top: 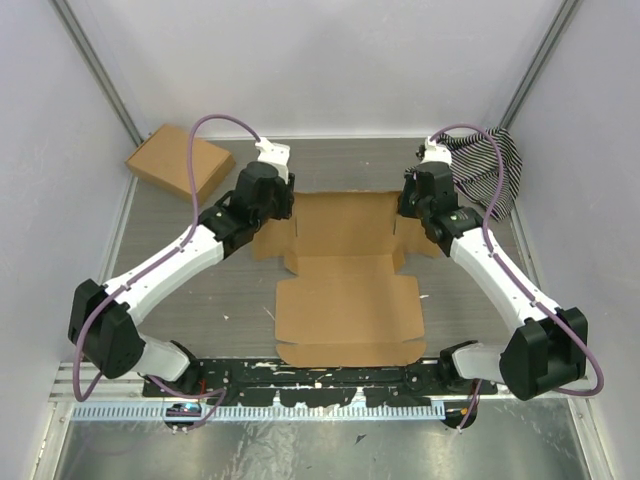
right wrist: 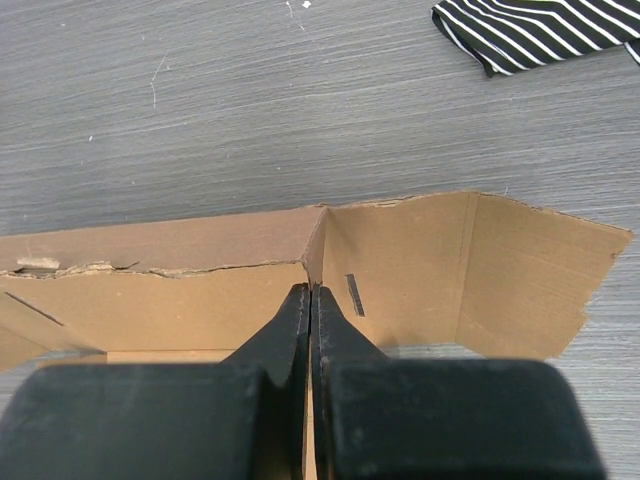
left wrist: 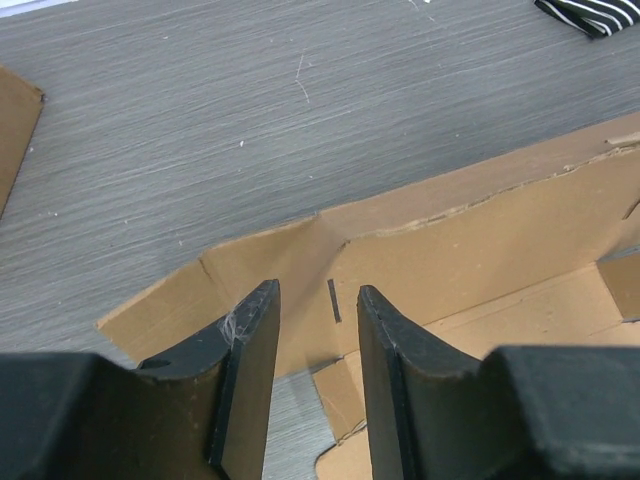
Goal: Fold the paper box
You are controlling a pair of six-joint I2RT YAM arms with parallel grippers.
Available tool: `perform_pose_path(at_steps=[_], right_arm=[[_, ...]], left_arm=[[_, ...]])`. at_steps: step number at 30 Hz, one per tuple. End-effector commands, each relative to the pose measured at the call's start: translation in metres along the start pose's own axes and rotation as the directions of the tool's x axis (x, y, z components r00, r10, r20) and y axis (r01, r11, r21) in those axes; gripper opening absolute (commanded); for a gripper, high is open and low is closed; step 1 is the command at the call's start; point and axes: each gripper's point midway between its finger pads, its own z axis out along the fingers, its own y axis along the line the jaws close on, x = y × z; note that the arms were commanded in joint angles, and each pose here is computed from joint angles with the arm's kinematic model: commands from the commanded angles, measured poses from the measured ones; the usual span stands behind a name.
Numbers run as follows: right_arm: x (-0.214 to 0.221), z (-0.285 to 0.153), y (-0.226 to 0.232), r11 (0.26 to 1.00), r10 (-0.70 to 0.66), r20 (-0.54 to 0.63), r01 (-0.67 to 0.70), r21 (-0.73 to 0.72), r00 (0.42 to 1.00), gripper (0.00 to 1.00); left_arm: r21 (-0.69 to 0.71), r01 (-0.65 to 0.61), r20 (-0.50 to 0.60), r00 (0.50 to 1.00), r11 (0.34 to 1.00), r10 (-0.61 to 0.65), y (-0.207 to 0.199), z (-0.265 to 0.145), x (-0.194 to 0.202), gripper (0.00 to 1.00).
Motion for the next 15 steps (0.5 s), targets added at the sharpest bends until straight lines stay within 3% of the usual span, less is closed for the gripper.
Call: perform_pose_path(at_steps=[1,7,15], right_arm=[[-0.022,-0.013,0.009,0.999,0.008,0.062,-0.005,-0.035,0.998,0.02],[-0.027,-0.014,0.015,0.999,0.001,0.053,0.001,-0.054,0.999,0.02],[-0.03,-0.016,0.018,0.998,0.001,0.049,0.002,-0.066,0.999,0.02]], left_arm=[[0.027,-0.015,0.012,1.0,1.0,0.015,-0.005,-0.013,-0.017,0.44],[0.038,-0.104,0.026,0.994,0.994,0.103,-0.001,-0.019,-0.016,0.5],[0.053,-0.151,-0.065,0.986,0.987,0.154,-0.006,0.002,0.004,0.43]])
